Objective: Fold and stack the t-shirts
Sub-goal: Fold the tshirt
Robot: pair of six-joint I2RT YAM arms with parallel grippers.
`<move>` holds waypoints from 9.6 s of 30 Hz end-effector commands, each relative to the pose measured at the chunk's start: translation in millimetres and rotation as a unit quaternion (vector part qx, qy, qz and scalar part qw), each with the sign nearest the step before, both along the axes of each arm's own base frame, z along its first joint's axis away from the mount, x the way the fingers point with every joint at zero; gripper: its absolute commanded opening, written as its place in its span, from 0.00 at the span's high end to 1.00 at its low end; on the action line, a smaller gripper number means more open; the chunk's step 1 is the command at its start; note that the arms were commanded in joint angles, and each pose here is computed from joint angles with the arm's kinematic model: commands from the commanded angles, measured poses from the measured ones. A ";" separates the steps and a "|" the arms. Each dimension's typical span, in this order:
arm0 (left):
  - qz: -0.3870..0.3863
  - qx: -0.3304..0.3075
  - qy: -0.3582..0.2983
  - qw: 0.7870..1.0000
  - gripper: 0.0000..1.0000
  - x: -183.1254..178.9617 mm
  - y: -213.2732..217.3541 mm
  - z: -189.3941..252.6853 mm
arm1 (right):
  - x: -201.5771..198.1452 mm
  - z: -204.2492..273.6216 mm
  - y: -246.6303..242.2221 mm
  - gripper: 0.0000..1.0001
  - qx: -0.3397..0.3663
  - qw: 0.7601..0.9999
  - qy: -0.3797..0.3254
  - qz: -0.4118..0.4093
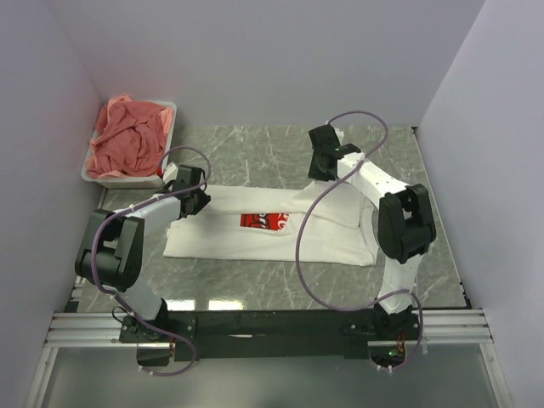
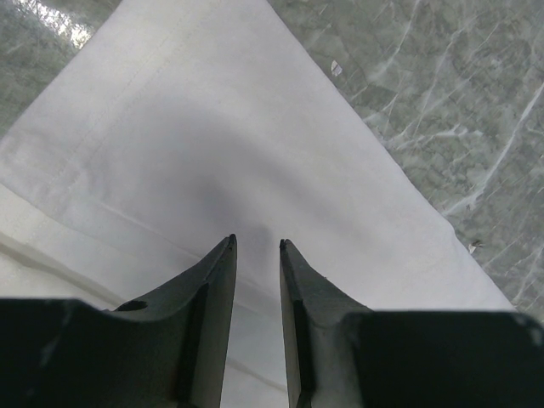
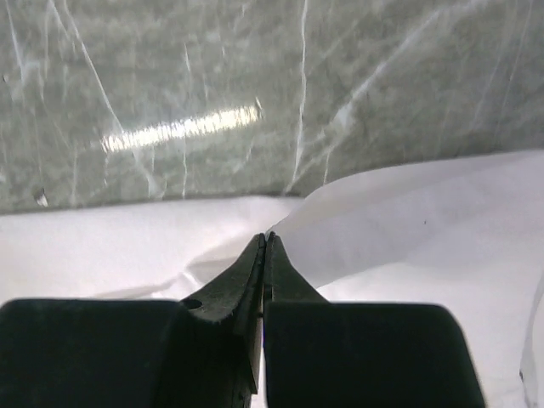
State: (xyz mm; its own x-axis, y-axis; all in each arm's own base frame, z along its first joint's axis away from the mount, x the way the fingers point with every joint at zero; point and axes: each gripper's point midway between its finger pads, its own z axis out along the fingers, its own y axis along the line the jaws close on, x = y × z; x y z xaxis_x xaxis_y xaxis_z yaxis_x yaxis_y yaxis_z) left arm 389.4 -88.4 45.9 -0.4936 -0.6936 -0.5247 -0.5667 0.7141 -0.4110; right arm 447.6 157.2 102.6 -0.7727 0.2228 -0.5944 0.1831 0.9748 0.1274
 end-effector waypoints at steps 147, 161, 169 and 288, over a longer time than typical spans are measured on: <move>-0.494 -0.046 -0.049 0.867 0.70 -87.5 -294.6 32.2 | -155.3 -44.2 -79.8 0.93 0.064 0.997 -0.024 -0.046; -0.479 -0.021 -0.033 0.877 0.98 -76.0 -294.8 38.7 | -189.1 -46.7 -87.3 1.00 0.078 0.994 -0.007 -0.072; -0.477 -0.018 -0.014 0.878 0.99 -78.9 -292.3 29.7 | -211.0 -56.0 -84.1 1.00 0.119 0.987 0.007 -0.104; -0.269 0.114 0.046 0.955 0.95 -118.6 -111.9 -28.6 | -156.5 -74.6 -42.7 0.55 0.120 0.983 0.013 -0.138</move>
State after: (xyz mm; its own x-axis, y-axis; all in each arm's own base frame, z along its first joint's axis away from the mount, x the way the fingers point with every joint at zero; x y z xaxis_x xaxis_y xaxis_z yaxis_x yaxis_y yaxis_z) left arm 270.0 -194.1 20.2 -0.7949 -0.2147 -0.5675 -0.1330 0.9742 -0.1823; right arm 278.7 118.2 30.4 -0.7081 0.5304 -0.4661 0.4240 0.8473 0.3200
